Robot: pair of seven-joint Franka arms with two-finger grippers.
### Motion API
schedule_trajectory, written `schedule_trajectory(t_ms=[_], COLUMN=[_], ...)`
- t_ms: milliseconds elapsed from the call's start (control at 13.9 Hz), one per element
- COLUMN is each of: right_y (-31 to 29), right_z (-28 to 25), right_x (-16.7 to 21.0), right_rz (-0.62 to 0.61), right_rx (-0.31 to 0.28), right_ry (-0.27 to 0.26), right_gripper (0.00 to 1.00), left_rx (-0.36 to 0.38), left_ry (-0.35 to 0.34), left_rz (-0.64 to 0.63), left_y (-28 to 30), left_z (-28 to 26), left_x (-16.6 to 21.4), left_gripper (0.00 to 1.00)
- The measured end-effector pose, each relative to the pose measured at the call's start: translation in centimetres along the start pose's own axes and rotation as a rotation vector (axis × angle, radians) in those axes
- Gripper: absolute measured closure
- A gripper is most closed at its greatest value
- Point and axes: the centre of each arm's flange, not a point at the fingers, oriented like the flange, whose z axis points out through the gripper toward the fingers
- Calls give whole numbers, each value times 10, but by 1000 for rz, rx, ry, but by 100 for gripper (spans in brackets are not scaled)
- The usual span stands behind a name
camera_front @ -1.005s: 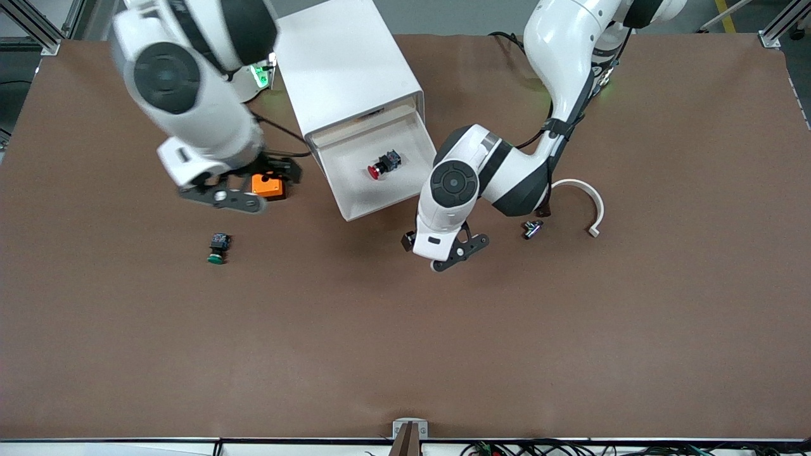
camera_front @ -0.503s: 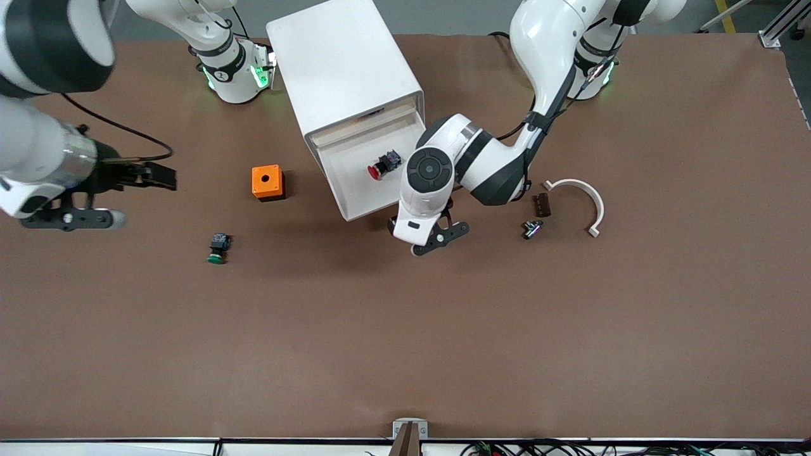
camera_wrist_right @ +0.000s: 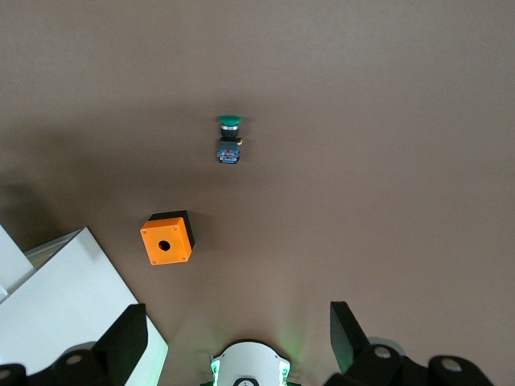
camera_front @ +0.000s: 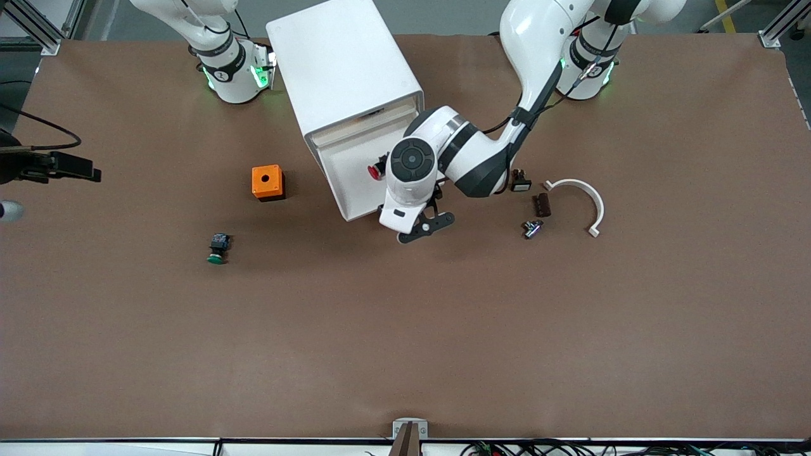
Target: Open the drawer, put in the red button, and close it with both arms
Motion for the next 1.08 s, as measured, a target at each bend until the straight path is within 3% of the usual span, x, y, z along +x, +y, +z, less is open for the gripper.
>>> schedule_trajectory(t_ms=[1077], right_y=[-3], right_z=[17], right_x=[8], right_rz=[-10], right_rx=[0], right_ry=[7], right_gripper=[0], left_rx=[-39], left_ry=[-157], left_rz=[7], left_y=[18], left_z=[13], left_x=[-55], left_gripper=[0])
